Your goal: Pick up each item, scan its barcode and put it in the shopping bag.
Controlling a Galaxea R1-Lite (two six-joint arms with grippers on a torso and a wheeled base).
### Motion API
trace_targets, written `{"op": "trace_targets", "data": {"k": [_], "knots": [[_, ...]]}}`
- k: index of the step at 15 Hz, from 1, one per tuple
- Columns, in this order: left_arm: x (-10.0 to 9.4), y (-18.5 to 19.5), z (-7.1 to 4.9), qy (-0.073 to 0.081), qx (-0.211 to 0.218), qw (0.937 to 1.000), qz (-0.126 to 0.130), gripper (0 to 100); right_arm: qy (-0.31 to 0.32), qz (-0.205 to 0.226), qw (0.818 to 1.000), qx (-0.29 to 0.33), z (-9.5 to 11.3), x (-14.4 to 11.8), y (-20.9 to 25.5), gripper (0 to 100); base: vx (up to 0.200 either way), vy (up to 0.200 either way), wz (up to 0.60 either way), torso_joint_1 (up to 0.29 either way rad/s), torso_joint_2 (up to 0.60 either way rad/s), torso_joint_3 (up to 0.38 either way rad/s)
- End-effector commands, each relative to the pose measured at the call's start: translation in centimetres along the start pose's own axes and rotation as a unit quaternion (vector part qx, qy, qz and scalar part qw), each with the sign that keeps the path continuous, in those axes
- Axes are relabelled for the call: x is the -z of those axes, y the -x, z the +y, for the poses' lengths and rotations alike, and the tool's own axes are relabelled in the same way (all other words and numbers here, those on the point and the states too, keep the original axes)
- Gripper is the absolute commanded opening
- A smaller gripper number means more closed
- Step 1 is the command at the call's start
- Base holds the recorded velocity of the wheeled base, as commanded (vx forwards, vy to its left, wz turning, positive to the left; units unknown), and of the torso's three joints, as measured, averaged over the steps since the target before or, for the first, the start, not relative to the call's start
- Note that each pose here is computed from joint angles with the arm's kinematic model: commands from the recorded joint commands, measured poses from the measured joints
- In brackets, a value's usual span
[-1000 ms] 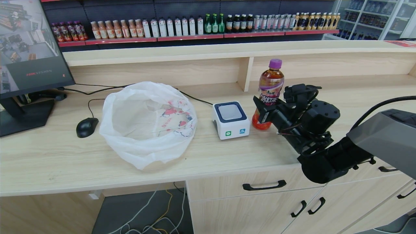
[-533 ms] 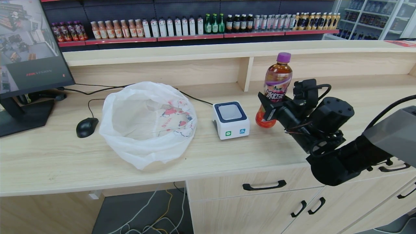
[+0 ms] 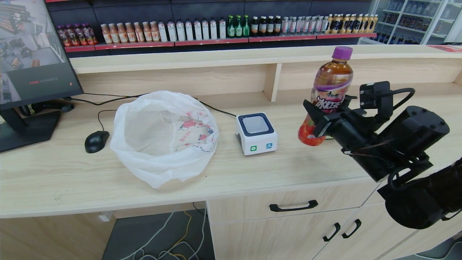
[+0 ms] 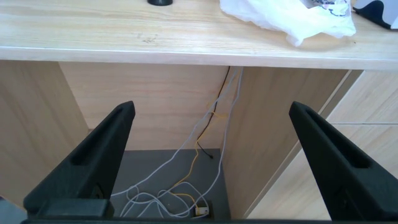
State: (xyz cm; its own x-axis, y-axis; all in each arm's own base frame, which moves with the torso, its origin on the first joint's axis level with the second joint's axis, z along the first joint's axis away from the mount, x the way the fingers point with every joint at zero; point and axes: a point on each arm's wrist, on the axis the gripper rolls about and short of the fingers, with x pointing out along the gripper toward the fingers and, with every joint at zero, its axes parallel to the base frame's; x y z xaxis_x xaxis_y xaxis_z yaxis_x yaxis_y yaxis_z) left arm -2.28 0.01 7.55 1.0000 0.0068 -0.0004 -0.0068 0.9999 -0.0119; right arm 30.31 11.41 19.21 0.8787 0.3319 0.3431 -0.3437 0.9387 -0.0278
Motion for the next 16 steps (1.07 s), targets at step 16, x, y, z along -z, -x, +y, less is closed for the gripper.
{"op": "trace_targets", "data": {"k": [16], "knots": [[0.0,0.0,0.0,0.0,0.0,1.0,0.0,100,-0.005,0.031,0.997,-0.073,2.4,-4.4,13.2,0,0.0,0.0,0.0,0.0,0.0,0.0]]}}
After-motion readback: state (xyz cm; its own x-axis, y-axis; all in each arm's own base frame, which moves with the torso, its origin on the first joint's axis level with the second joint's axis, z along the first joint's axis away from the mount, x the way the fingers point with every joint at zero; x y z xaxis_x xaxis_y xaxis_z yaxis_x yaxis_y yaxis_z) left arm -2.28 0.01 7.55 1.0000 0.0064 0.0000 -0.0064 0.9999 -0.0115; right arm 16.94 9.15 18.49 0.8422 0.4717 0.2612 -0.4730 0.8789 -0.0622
